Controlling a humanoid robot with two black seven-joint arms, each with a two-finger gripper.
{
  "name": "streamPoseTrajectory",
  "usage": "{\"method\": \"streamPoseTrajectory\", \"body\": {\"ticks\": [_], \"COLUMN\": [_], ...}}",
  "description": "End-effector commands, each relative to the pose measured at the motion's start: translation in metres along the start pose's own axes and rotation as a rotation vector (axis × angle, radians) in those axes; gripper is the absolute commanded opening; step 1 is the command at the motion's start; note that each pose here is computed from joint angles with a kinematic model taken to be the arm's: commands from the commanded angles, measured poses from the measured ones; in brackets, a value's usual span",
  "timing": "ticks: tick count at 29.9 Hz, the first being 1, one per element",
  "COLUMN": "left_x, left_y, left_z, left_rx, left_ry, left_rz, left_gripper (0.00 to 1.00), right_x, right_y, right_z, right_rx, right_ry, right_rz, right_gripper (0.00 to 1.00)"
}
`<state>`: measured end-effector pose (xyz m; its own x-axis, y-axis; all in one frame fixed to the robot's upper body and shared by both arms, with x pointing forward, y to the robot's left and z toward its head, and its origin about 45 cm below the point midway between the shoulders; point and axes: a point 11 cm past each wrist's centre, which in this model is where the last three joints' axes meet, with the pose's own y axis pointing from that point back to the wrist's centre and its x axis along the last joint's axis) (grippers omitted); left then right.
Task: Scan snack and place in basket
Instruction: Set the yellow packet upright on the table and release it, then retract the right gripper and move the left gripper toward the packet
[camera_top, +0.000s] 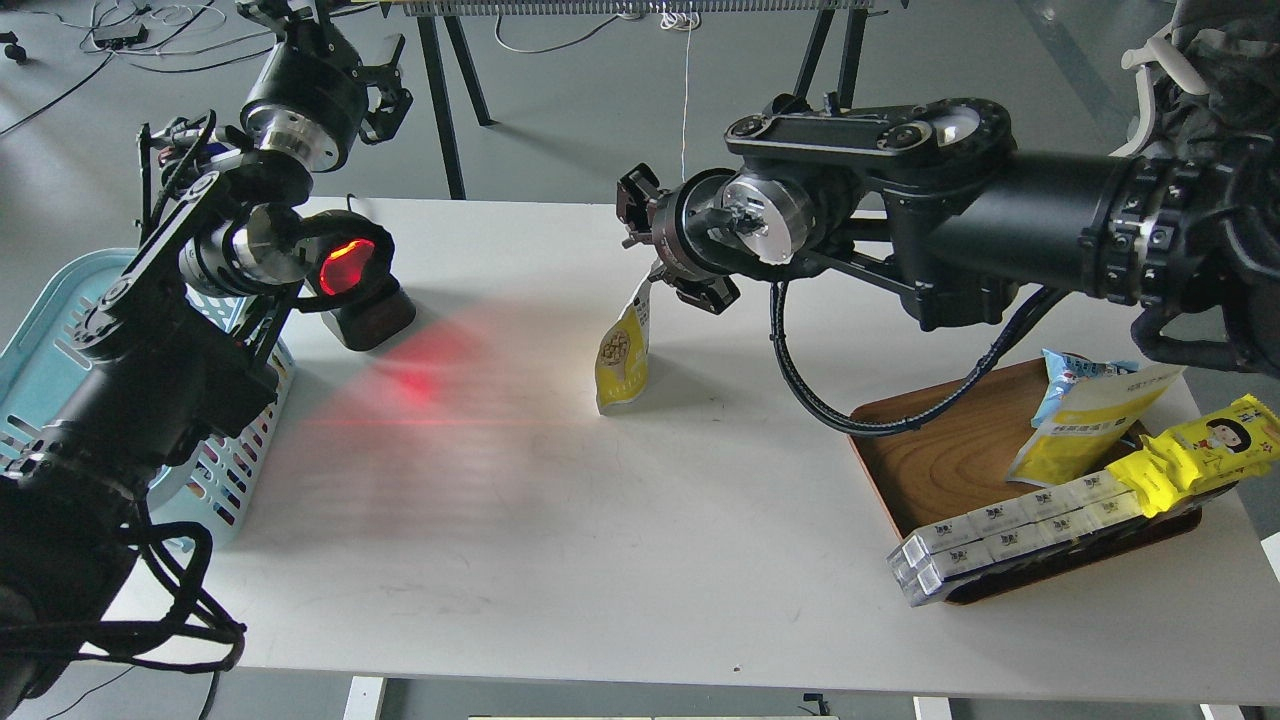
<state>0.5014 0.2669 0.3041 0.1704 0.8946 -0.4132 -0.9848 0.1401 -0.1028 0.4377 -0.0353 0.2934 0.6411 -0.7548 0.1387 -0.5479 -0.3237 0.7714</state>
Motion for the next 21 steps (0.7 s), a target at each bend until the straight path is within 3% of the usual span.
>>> {"method": "streamPoseTrajectory", "body": {"ticks": [1,6,12,15,21], "left_x": [0.006,0.018,0.029,0.031,0.018], "left_y": [0.002,0.003,0.005,0.005,-0.004], "left_z": [0.002,0.002,0.016,0.025,0.094], "left_rx": [0.002,0.013,0.003,0.019,-0.020], "left_ry": [-0.007,-0.017,-0.070,-0.155,-0.444], "left_rz": [0.008,0.035,0.038,0.017,-0.067], "left_gripper": [1.00,1.00,1.00,1.00,1.00], "right_x": [-0.006,-0.012,0.053,0.089,0.154], "right_y": [0.009,0.027,0.075,0.084,0.091], "right_z": [-0.018,-0.042,-0.068,-0.057,-0.007], "right_rx": [0.047,0.109,0.285,0.347,0.509], "right_ry": [-0.020,0.007,-0.166,-0.265,-0.507], "right_rz": [-0.028,-0.095,-0.124,-0.115,-0.198], "right_gripper": [0.94,0.94,0.96,0.96,0.96]}}
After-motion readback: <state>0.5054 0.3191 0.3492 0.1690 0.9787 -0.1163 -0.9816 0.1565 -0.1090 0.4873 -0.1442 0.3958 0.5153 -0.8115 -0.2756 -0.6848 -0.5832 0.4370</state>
